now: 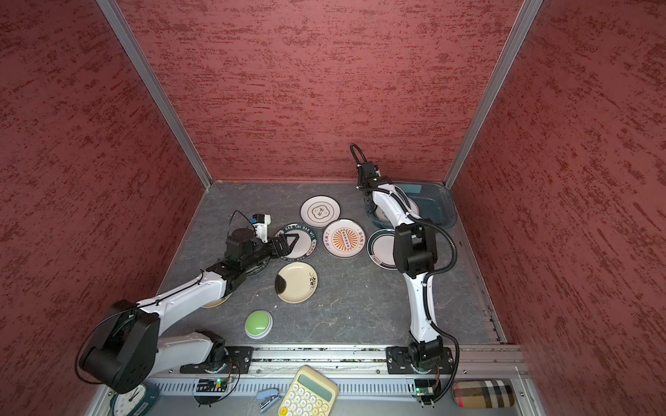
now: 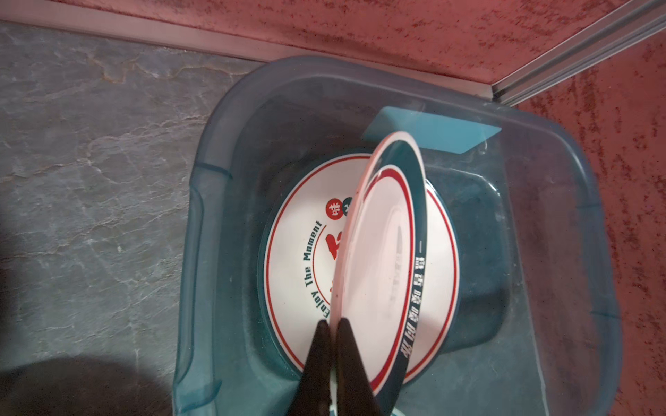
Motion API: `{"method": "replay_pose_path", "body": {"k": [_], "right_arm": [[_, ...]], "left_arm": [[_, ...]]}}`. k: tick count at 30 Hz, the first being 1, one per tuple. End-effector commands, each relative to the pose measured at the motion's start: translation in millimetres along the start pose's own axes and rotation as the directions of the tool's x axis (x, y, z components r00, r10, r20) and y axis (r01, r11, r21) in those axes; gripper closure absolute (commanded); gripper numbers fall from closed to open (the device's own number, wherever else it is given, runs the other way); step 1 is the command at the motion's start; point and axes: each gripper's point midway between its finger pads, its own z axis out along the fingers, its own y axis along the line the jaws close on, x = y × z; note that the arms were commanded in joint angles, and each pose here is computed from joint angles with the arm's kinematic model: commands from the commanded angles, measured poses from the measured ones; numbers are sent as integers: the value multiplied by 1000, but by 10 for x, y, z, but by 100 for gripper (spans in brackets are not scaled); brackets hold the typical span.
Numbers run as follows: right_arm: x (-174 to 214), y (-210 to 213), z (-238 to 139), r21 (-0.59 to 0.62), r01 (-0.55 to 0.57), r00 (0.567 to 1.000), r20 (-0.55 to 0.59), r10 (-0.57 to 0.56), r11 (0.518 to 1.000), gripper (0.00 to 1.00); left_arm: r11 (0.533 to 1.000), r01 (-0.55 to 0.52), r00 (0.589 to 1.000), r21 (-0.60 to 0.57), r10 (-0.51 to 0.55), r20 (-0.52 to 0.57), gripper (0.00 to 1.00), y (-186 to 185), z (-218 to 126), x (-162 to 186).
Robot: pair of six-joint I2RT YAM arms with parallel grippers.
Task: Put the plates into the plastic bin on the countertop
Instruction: 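Open the right gripper to release the plate into the bin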
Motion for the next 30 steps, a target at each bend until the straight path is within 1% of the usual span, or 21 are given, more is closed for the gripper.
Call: {"method": "replay_pose_path", "body": {"k": [1, 7, 11, 12, 15, 20, 22, 23, 26, 28, 30], "right_arm": [[-80, 20, -25, -38, -8, 1000, 8, 8, 999, 100], [-2, 77, 45, -74, -18, 1000, -25, 16, 997, 100], [6, 82, 59, -82, -25, 999, -29, 23, 996, 96], [-6, 91, 44, -87, -26, 999, -26, 24, 996, 94], [-31, 84, 18, -109, -50, 999, -23, 48, 993, 81], [-71, 51, -34, -154, -109, 994, -29, 106, 982, 68], [-110, 25, -71, -156, -116, 993, -20, 114, 981, 60], [-136, 5, -100, -156, -120, 993, -13, 120, 980, 59], [-220, -63, -226, -169, -149, 988, 7, 152, 974, 53], [-304, -121, -393, -192, -178, 982, 29, 186, 965, 46], [-370, -190, -566, -218, -209, 974, 45, 224, 953, 44]], "left_arm": [[1000, -15, 1000, -11, 15, 4, 0, 25, -24, -2], [1000, -17, 1000, -15, 17, 2, 1, 27, -30, -7], [1000, -23, 1000, -21, 23, 9, 0, 32, -48, -21], [999, -25, 1000, -22, 26, 10, 1, 32, -51, -24], [999, -27, 1000, -24, 27, 11, 1, 36, -51, -24], [999, -30, 1000, -22, 30, 10, 1, 25, -61, -26], [999, -33, 999, -28, 33, 15, 0, 31, -73, -35], [999, -33, 999, -31, 33, 16, 0, 38, -75, -37], [999, -34, 999, -33, 35, 17, 0, 43, -74, -35], [999, -33, 999, -31, 33, 15, 0, 44, -68, -29], [999, -30, 999, -30, 31, 10, 1, 46, -62, -18]]}}
